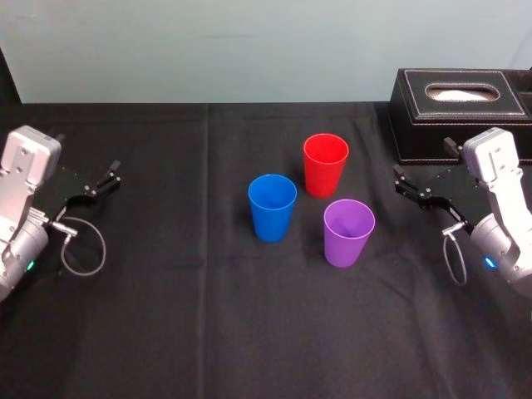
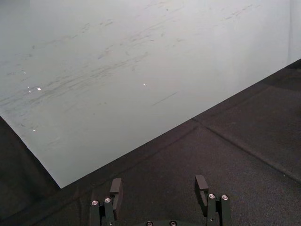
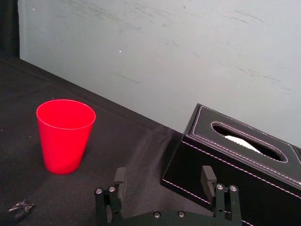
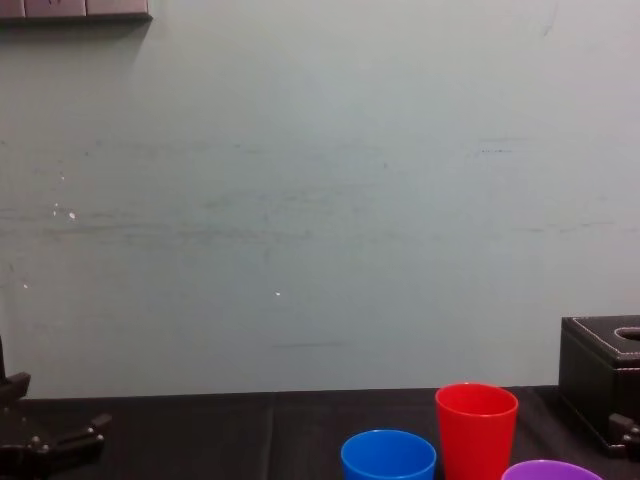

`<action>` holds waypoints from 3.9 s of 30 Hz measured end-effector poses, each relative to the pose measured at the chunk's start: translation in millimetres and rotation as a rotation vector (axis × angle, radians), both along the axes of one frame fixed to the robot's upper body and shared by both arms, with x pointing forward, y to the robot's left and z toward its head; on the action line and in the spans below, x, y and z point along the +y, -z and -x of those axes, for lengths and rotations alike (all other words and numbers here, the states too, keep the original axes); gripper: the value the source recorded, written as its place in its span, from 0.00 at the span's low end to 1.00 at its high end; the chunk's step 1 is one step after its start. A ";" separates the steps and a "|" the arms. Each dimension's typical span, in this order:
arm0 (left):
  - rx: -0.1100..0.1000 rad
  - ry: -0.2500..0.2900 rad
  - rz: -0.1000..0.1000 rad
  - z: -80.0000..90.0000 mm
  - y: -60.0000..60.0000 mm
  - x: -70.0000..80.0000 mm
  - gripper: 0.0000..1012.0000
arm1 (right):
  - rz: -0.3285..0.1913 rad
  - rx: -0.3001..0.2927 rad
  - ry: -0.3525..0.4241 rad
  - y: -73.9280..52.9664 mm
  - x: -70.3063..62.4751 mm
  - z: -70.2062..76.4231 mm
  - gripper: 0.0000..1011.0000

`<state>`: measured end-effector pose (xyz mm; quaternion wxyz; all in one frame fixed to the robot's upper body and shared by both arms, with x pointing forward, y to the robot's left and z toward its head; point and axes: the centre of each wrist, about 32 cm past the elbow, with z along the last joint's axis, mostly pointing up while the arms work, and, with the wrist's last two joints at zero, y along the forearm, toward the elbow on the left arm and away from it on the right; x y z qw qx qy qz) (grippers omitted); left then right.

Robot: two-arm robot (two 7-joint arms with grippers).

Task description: Stack the three plastic cups sequentially using one hand.

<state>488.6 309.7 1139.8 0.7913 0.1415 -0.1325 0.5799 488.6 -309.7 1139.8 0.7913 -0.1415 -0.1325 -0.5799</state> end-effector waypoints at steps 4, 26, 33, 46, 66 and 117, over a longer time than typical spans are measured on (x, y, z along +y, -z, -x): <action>0.000 0.000 0.000 0.0 0.0 0.0 0.99 | 0.000 0.000 0.000 0.0 0.0 0.0 0.99; 0.000 0.000 0.000 0.0 0.0 0.0 0.99 | 0.000 0.000 0.000 0.0 0.0 0.0 0.99; 0.000 0.000 0.000 0.0 0.0 0.0 0.99 | 0.000 0.000 0.000 0.0 0.0 0.0 0.99; 0.000 0.000 0.000 0.0 0.0 0.0 0.99 | 0.000 0.000 0.000 0.0 0.0 0.0 0.99; 0.000 0.000 0.000 0.0 0.0 0.0 0.99 | -0.054 -0.008 -0.116 -8.3 -22.6 33.2 0.99; 0.000 0.000 0.000 0.0 0.0 0.0 0.99 | -0.243 0.158 -0.350 19.3 11.1 63.8 0.99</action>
